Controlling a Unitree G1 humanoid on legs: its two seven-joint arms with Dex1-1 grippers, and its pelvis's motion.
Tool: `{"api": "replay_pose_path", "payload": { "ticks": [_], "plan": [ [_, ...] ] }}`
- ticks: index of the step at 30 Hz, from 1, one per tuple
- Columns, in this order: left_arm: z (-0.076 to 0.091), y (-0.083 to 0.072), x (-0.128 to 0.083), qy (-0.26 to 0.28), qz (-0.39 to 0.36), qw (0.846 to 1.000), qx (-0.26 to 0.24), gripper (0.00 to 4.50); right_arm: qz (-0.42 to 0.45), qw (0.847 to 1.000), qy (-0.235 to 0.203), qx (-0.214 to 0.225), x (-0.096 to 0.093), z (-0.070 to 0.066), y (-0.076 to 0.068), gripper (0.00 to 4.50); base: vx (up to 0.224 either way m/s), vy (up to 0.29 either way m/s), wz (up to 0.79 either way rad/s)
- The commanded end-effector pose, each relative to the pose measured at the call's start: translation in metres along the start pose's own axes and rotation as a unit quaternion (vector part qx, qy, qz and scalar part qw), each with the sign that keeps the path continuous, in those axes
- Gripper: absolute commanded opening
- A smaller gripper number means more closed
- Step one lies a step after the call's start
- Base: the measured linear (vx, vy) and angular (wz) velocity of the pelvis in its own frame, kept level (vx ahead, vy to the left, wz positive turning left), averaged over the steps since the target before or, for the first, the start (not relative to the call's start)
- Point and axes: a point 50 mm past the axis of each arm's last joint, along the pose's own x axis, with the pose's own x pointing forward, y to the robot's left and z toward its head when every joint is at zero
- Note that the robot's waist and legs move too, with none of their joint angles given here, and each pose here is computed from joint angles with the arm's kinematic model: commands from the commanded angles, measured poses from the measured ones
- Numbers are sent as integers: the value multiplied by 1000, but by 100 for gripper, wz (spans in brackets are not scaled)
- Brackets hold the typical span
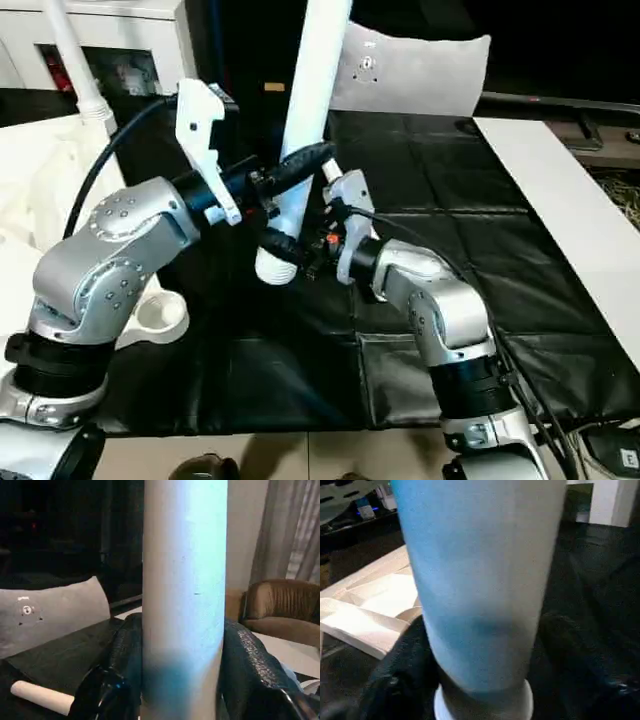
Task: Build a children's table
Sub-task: Pick table leg
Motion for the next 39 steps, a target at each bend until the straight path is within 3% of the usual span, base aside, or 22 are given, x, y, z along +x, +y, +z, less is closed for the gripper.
{"api": "replay_pose_path", "payload": {
  "ticks": [1, 8, 10, 14, 19, 21, 31, 39],
  "plan": [
    [5, -9, 2, -14, -26, 1000, 6, 179, -3, 1000, -2, -5, -1, 5, -2, 274, 0, 0, 0],
    [7, -10, 2, -24, -32, 999, -14, 179, -5, 1000, 8, 5, 0, 0, -3, 220, 0, 0, 0],
    [7, -10, 2, -24, -32, 999, -14, 179, -2, 1000, 5, 13, 0, 0, -2, 262, 0, 0, 0],
    [6, -7, 1, -18, -27, 999, -8, 179, -3, 1000, -6, 21, -1, 4, -3, 296, 0, 0, 0],
    [6, -6, 0, -16, -27, 999, -6, 179, -4, 1000, 0, 15, -1, 4, -3, 312, 0, 0, 0],
    [6, -6, 1, -16, -28, 999, -6, 179, 0, 1000, 3, 15, -1, 3, -2, 280, 0, 0, 0],
    [7, -8, 0, -20, -37, 999, -13, 179, 36, 999, -3, 9, -1, 3, 4, 205, 0, 0, 0],
    [5, -7, -1, -11, -34, 999, -18, 179, 34, 999, -2, 10, -3, 1, 2, 193, 0, 0, 0]
  ]
}}
